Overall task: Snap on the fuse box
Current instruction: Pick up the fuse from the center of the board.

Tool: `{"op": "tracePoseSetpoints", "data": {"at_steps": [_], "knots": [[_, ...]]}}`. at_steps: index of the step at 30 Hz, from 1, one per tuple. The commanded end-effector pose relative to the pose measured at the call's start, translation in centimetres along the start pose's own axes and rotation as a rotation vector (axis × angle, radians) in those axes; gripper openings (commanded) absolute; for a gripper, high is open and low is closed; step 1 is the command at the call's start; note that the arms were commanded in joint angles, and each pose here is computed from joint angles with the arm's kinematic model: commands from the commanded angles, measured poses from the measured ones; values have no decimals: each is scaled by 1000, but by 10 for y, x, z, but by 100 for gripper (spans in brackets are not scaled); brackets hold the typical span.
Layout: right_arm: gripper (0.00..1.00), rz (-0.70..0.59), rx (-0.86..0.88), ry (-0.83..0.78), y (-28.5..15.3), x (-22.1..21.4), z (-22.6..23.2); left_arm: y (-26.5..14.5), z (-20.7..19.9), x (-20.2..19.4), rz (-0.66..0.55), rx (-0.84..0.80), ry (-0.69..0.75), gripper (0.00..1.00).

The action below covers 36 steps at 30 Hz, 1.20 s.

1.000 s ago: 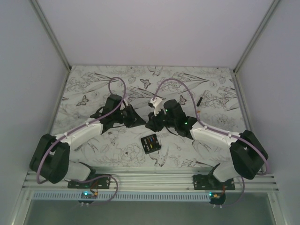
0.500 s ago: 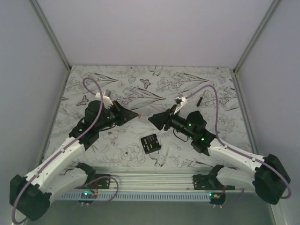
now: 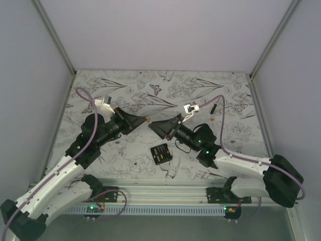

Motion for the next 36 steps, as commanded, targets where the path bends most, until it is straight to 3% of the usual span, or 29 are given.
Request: {"op": "tracePoseSetpoints", "data": {"at_steps": [1,6,16,36], "knots": [[46,-147,103,51,11,27,33,-7,-32,13,-80,-108,-21,0],[43,-183,133,66,9,31,38,-13,-45,12,-88,-151,-18,0],[28,-195,178,84,14,34,45,-19,-51,10,-92,-186,-34,0],[15,-162,264,130,22,30,58,-22,-56,8,-88,-217,-40,0]]}}
Point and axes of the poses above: each gripper's point midway between its finger pads, its own y axis out along the fingers, its own z axis along the line the jaws close on, x = y × z, the point moved 3 cm from there along -y, back along the fingers, and after that the axes turned 5 degrees about y, right-handed, at the moved point
